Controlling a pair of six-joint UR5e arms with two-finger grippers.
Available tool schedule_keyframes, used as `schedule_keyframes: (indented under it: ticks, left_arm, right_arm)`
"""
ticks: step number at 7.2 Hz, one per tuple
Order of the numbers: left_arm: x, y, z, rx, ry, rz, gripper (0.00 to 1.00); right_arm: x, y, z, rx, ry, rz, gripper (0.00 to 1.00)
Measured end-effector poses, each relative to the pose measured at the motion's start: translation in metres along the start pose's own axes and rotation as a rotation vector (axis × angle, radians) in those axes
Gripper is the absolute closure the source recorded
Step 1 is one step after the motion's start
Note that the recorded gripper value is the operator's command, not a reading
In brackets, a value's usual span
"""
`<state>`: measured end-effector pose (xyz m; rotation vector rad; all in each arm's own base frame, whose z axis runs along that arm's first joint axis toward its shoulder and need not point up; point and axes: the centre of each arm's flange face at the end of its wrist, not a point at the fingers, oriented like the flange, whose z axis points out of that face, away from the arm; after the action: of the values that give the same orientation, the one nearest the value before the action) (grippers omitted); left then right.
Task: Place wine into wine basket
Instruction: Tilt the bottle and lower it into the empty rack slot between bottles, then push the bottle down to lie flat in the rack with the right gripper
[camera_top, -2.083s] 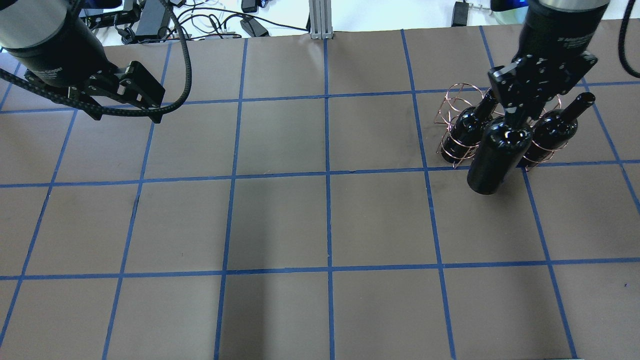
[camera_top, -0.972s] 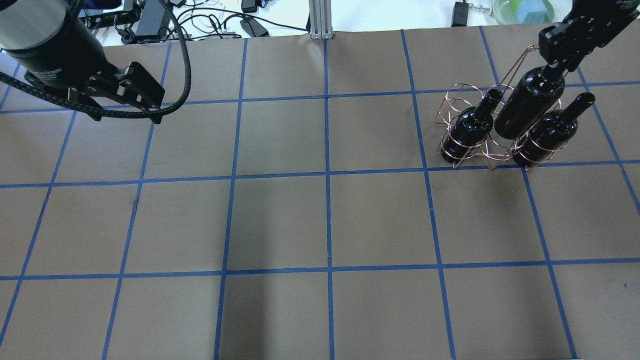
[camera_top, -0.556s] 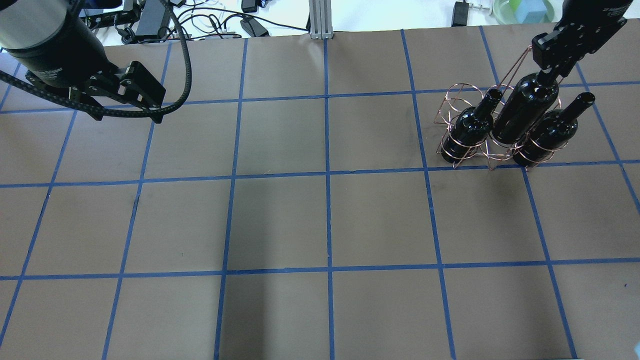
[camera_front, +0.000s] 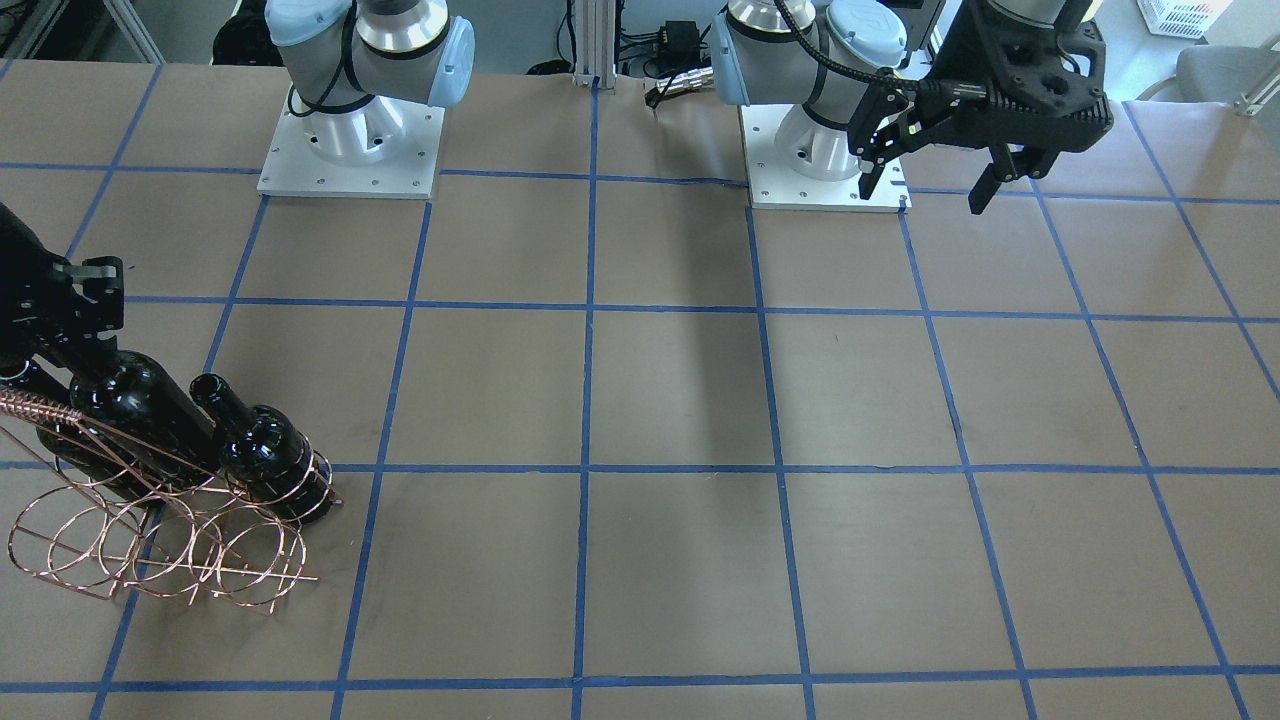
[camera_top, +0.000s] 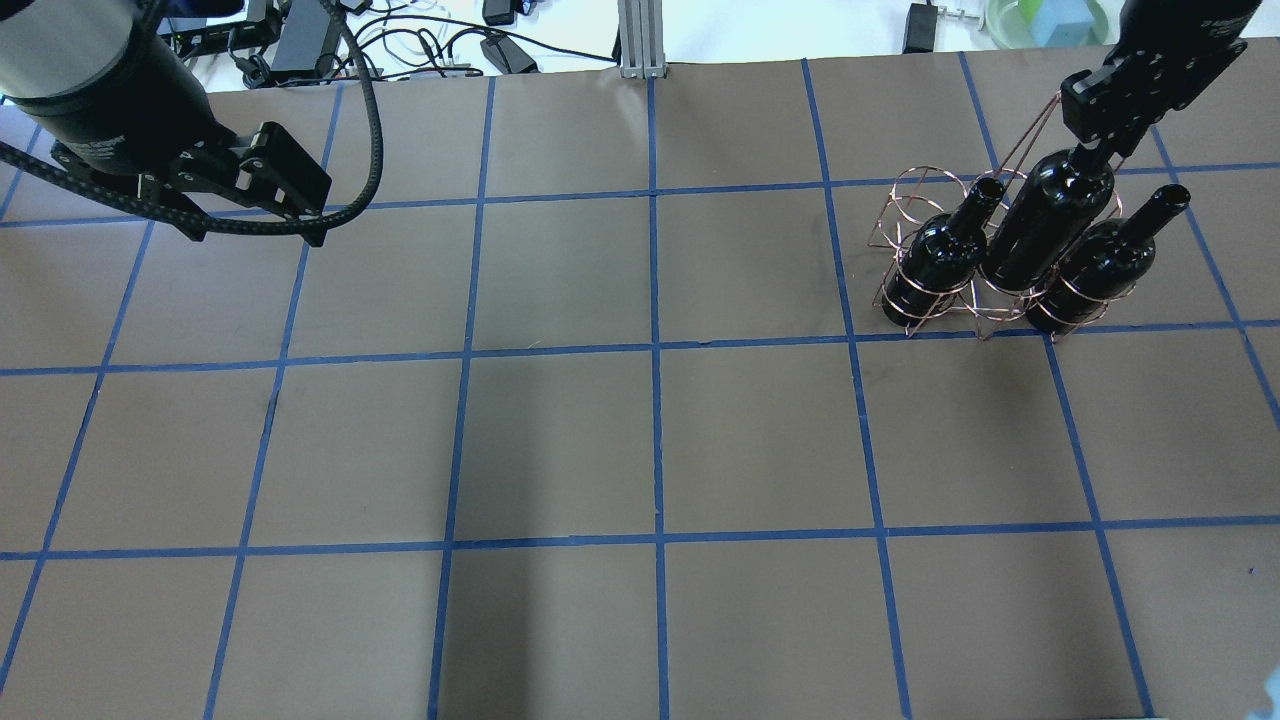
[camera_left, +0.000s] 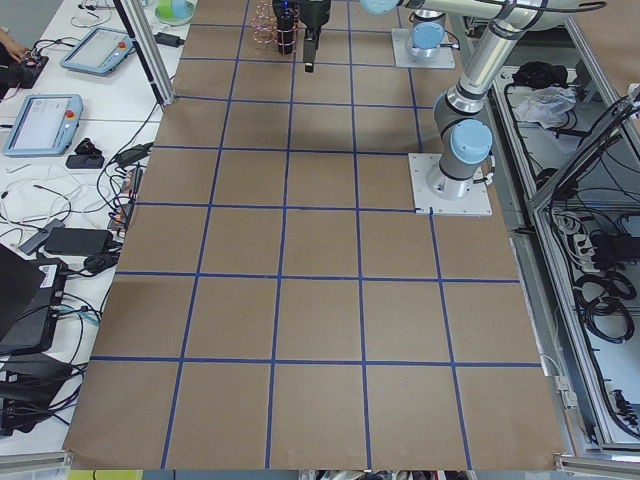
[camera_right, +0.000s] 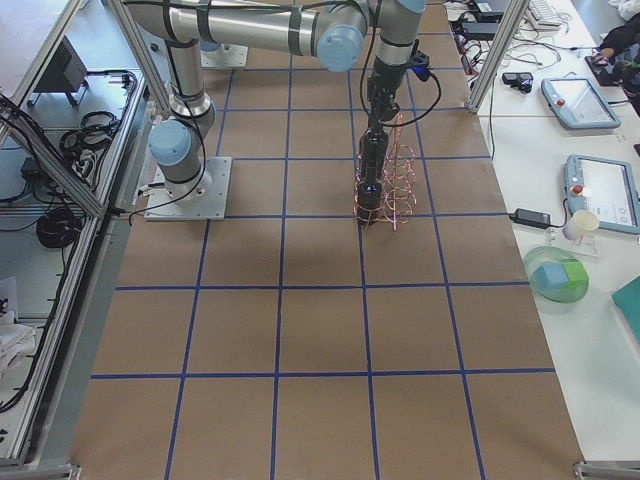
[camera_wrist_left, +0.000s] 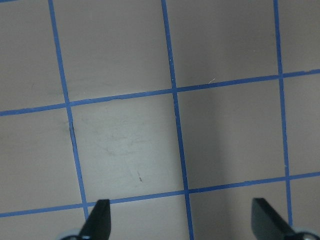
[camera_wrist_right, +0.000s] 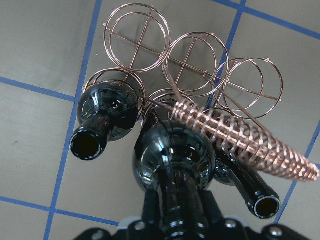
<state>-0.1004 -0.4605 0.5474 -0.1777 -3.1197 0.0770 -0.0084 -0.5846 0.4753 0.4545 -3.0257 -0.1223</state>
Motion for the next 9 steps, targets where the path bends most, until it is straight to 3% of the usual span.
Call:
schedule_keyframes:
  ticks: [9]
  left_arm:
    - [0.001, 0.0, 0.001, -0.002, 0.001, 0.003, 0.0]
  right_arm:
    - [0.005, -0.017, 0.044, -0.054, -0.028, -0.001, 1.0]
